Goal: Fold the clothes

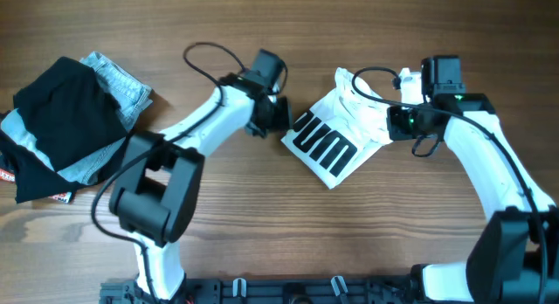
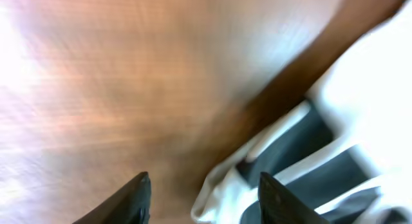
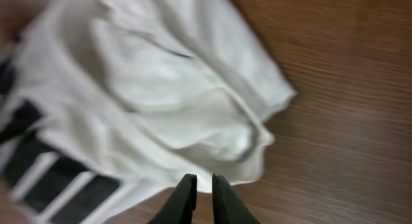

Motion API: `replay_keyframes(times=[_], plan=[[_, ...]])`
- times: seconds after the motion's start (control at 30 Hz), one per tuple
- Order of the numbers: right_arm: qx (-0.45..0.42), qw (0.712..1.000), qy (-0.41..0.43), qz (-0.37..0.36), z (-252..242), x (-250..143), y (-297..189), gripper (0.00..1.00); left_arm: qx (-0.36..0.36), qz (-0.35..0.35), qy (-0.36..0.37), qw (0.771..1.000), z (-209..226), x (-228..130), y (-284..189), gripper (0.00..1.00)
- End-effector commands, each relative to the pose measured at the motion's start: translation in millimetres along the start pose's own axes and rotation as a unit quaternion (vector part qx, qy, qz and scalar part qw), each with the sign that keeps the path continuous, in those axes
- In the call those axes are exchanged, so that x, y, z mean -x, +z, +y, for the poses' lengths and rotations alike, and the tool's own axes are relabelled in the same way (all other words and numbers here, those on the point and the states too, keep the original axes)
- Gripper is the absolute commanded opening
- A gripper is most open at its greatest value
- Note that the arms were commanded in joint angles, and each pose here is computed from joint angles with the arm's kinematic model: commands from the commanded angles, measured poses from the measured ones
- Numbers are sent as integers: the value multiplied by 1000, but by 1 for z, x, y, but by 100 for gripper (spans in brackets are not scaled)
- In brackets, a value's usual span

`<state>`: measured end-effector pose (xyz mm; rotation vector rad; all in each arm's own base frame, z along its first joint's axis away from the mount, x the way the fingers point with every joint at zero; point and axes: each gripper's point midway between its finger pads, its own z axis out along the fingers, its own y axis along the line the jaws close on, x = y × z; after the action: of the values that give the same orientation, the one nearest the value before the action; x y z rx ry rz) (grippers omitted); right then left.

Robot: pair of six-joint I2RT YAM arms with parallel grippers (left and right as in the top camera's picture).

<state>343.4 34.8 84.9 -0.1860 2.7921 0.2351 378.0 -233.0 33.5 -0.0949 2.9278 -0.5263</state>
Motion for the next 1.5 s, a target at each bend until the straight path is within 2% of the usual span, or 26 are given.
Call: replay_keyframes(times=[0.0,0.2,0.3,0.4,0.47,0.53,0.6,0.67,0.73,0.8,0.83,0.93,1.03,1.07,1.13,1.17,1.2,1.33,1.47], plan=[[90,996,6,-2,32,-5,-3,14,-31,-67,6,997,-16,35,-26,57],[95,994,21,43,33,-40,33,14,-31,-51,20,998,-25,26,2,61],[93,994,27,40,29,-48,51,14,-21,-29,25,999,-24,14,20,62],[40,998,32,30,9,-45,67,14,-10,2,30,999,-22,-4,38,61],[-16,999,48,18,-12,-38,74,18,-4,32,32,999,-22,-21,47,61],[-33,998,45,-3,-19,-28,77,23,10,56,32,998,-18,-35,49,61],[-40,998,38,-43,-23,-8,77,23,24,77,30,996,-14,-47,48,59],[-41,993,30,-106,-24,23,72,19,40,121,23,992,-7,-70,44,55],[-38,989,24,-139,-23,39,68,19,37,156,13,987,-6,-85,40,51],[-26,987,5,-159,-18,49,65,20,34,204,-4,978,-5,-105,32,42],[-22,987,-2,-159,-17,50,65,20,37,209,-6,977,-4,-108,29,41],[-20,991,4,-133,-16,37,68,20,46,174,3,984,-2,-92,21,41],[-19,996,12,-86,-15,14,72,24,30,97,42,994,-7,-56,5,43],[-18,997,14,-73,-15,8,72,25,9,65,69,995,-15,-39,-2,49],[-17,998,17,-60,-14,1,71,25,-23,5,102,995,-27,-9,-13,66],[-17,998,19,-57,-13,-1,69,25,-47,-31,117,991,-35,11,-18,79],[-17,998,19,-56,-13,-2,67,25,-59,-41,126,989,-38,17,-19,84],[-18,997,17,-71,-9,2,43,25,-164,-67,146,973,-60,42,-21,94],[-42,994,29,-97,-12,5,11,30,-205,-69,151,965,-66,50,-10,94]])
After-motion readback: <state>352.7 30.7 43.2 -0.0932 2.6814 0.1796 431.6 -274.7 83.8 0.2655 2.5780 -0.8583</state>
